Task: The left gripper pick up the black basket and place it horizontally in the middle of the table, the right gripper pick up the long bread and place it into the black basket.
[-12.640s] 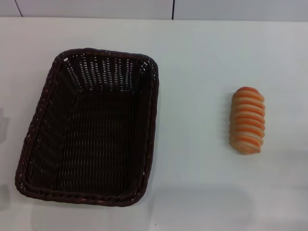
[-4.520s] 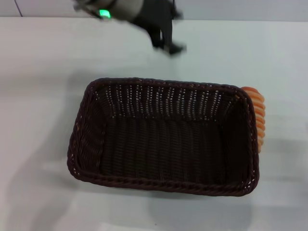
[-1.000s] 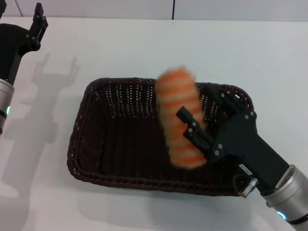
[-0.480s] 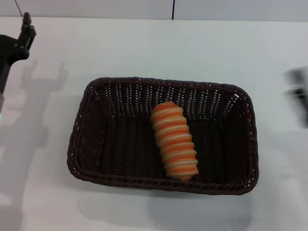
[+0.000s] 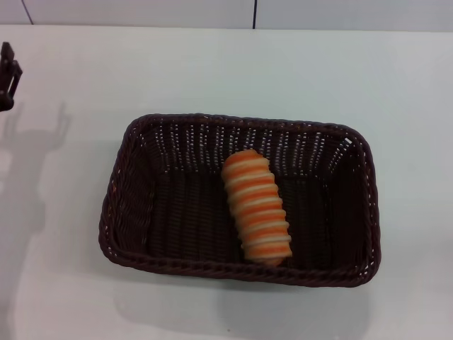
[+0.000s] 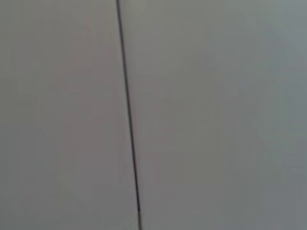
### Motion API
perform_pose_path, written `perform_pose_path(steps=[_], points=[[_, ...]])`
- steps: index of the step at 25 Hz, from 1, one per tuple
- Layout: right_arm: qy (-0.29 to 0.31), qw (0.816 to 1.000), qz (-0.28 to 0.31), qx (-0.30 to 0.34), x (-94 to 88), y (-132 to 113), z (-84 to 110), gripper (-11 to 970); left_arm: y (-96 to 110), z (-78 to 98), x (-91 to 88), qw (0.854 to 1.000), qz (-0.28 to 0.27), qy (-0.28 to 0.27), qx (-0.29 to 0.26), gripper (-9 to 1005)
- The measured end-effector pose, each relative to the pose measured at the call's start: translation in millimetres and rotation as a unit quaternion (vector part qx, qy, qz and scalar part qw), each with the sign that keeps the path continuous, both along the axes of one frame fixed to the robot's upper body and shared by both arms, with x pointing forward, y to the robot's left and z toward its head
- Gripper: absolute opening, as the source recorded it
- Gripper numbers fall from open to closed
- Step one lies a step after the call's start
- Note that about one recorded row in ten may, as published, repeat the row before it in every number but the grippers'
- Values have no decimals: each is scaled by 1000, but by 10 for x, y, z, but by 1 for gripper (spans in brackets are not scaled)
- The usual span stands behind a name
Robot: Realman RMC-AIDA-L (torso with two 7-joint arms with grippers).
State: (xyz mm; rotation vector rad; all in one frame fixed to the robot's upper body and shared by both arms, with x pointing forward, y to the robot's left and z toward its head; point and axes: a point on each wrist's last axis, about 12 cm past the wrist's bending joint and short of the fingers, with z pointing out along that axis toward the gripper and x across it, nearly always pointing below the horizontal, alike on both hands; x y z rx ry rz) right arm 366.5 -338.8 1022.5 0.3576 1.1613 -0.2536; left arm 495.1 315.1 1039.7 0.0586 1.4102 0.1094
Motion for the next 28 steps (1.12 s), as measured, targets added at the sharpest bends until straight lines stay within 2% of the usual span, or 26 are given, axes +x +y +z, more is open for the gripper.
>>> perform_pose_path(steps=[4, 14, 28], points=[[-2, 1000, -14, 2, -37, -12, 0, 840, 103, -86, -105, 1000, 15, 9, 6, 768], [-2, 1000, -13, 0, -17, 1, 3, 840, 221, -157, -195, 999, 35, 20, 1, 768], [-3, 1000, -10, -2, -6, 20, 7, 839, 253, -168, -241, 999, 41, 17, 3, 768]])
